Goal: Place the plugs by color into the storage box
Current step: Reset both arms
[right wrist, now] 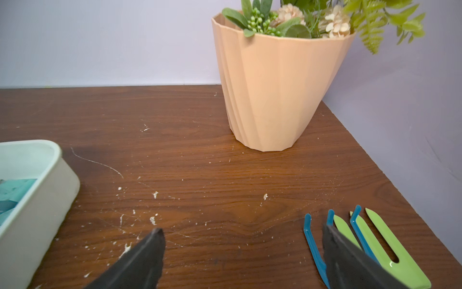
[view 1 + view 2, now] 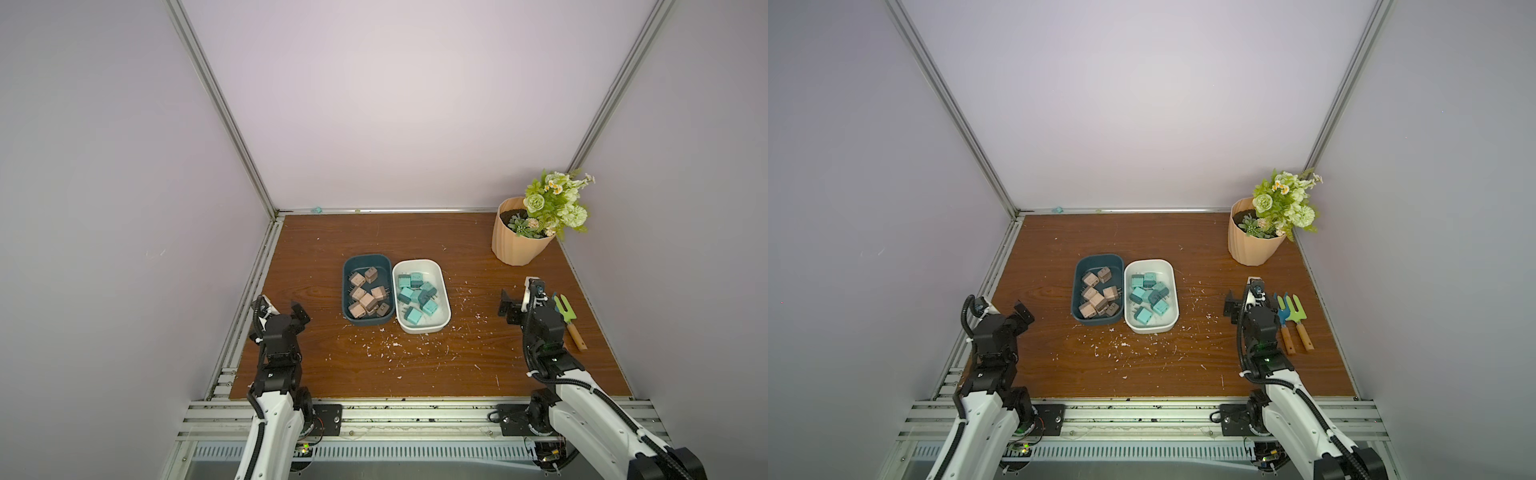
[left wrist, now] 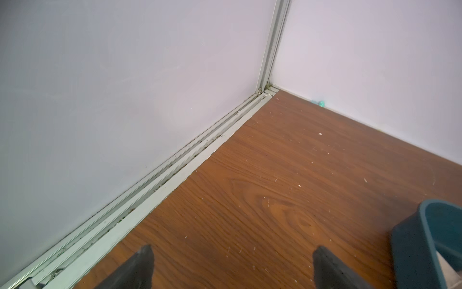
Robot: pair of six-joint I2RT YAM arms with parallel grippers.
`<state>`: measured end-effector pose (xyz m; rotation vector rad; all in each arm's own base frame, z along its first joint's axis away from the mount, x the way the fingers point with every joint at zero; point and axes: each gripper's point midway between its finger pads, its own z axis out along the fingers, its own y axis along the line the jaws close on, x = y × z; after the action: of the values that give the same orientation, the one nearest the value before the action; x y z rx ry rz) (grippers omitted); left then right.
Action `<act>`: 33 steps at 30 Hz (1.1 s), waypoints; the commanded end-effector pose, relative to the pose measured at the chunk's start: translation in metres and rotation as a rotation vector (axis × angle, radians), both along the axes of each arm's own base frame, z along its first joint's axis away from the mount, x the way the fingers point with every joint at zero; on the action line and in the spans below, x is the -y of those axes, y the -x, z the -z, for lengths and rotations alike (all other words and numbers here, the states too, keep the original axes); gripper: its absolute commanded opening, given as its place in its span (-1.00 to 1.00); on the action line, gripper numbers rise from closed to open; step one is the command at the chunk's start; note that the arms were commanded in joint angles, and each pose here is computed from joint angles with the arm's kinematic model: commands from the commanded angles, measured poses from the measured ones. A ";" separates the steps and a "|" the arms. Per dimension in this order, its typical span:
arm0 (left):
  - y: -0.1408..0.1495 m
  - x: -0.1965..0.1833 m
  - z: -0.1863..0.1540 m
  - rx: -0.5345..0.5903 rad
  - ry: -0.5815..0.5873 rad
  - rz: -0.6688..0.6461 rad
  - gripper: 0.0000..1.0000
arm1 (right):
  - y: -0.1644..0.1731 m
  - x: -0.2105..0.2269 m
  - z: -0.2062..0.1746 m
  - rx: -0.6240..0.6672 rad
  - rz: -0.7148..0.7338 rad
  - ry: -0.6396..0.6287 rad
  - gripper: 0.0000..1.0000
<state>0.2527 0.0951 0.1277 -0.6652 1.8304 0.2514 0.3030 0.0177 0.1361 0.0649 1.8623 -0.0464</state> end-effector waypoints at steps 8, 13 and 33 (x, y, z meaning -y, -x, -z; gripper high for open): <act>-0.061 -0.012 -0.009 0.025 -0.142 0.021 1.00 | -0.043 0.008 -0.005 0.097 0.012 0.053 0.98; -0.097 -0.005 0.007 -0.008 -0.158 0.097 1.00 | -0.080 0.002 -0.004 0.091 -0.026 0.076 0.99; -0.028 0.045 -0.075 0.078 -0.156 0.176 1.00 | -0.025 -0.022 -0.017 0.020 -0.186 0.000 0.98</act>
<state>0.3022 0.0402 0.2392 -0.3348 1.6372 0.1903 0.3429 0.0383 0.1789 -0.1094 1.7475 0.0553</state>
